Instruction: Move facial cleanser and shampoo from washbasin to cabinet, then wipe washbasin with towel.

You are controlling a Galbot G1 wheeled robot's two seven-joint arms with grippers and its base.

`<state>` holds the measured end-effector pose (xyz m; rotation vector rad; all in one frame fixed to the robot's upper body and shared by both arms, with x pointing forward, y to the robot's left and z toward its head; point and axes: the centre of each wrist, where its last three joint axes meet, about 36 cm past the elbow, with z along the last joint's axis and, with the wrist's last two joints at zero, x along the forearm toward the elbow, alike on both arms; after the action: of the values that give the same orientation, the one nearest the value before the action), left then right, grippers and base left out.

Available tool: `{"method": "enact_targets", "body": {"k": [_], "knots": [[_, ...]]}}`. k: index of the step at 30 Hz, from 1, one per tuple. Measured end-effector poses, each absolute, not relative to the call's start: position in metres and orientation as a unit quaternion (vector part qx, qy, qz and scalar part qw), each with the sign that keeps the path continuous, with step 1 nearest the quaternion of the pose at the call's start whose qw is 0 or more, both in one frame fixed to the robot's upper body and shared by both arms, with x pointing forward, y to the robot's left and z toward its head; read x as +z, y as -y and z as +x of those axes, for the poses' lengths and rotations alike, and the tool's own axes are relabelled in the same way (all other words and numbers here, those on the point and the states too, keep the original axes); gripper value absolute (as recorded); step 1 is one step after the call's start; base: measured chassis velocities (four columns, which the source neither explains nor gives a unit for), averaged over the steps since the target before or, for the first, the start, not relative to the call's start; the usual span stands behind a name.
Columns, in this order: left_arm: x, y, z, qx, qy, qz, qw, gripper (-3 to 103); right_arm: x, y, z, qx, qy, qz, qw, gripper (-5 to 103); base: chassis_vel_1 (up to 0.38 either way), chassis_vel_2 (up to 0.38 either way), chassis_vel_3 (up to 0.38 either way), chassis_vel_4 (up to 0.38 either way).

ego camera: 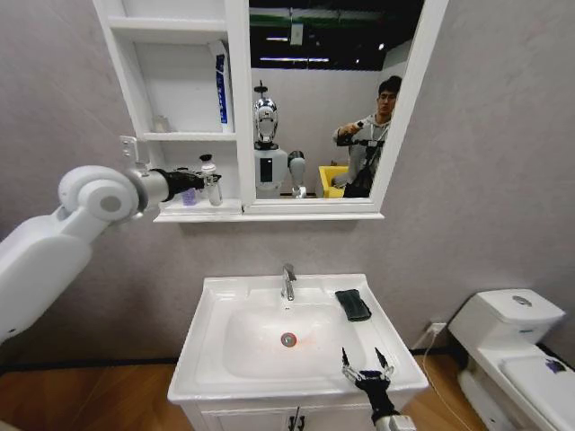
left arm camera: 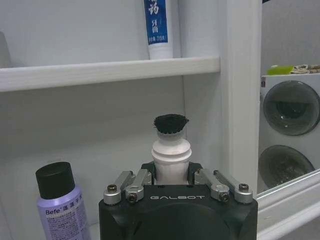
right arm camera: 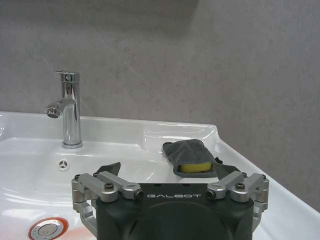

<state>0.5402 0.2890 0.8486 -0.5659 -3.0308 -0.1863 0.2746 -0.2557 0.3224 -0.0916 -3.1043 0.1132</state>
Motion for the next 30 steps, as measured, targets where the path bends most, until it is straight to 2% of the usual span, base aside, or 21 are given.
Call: {"method": "enact_targets", "body": {"k": [6,20,22,23,24,25,27,28,30], "knots": [[0.840,-0.288,0.566,-0.068,0.981,-0.175,0.038,31,0.318,0.258,0.273,0.035,0.999,-0.033,0.018,100,0.000,0.000,0.000,0.000],[0.841,-0.285,0.579,-0.071,0.981,-0.177,0.041,30,0.318,0.261,0.275,0.034,0.999,-0.035,0.016,100,0.000,0.000,0.000,0.000],[0.840,-0.284,0.580,-0.072,0.981,-0.174,0.044,38,0.317,0.261,0.275,0.034,0.999,-0.036,0.015,100,0.000,0.000,0.000,0.000],[0.839,-0.284,0.580,-0.073,0.981,-0.173,0.045,38,0.317,0.261,0.275,0.034,0.999,-0.036,0.015,100,0.000,0.000,0.000,0.000],[0.838,-0.284,0.581,-0.073,0.981,-0.173,0.046,44,0.317,0.262,0.274,0.034,0.999,-0.036,0.015,100,0.000,0.000,0.000,0.000],[0.838,-0.284,0.581,-0.073,0.981,-0.173,0.046,44,0.317,0.262,0.274,0.034,0.999,-0.036,0.015,100,0.000,0.000,0.000,0.000],[0.834,-0.283,0.581,-0.073,0.981,-0.171,0.048,56,0.317,0.262,0.273,0.034,0.999,-0.037,0.016,100,0.000,0.000,0.000,0.000],[0.834,-0.283,0.581,-0.073,0.981,-0.171,0.048,56,0.317,0.262,0.273,0.034,0.999,-0.037,0.016,100,0.000,0.000,0.000,0.000],[0.834,-0.283,0.579,-0.073,0.981,-0.172,0.047,66,0.317,0.263,0.273,0.034,0.999,-0.037,0.015,100,0.000,0.000,0.000,0.000]]}}
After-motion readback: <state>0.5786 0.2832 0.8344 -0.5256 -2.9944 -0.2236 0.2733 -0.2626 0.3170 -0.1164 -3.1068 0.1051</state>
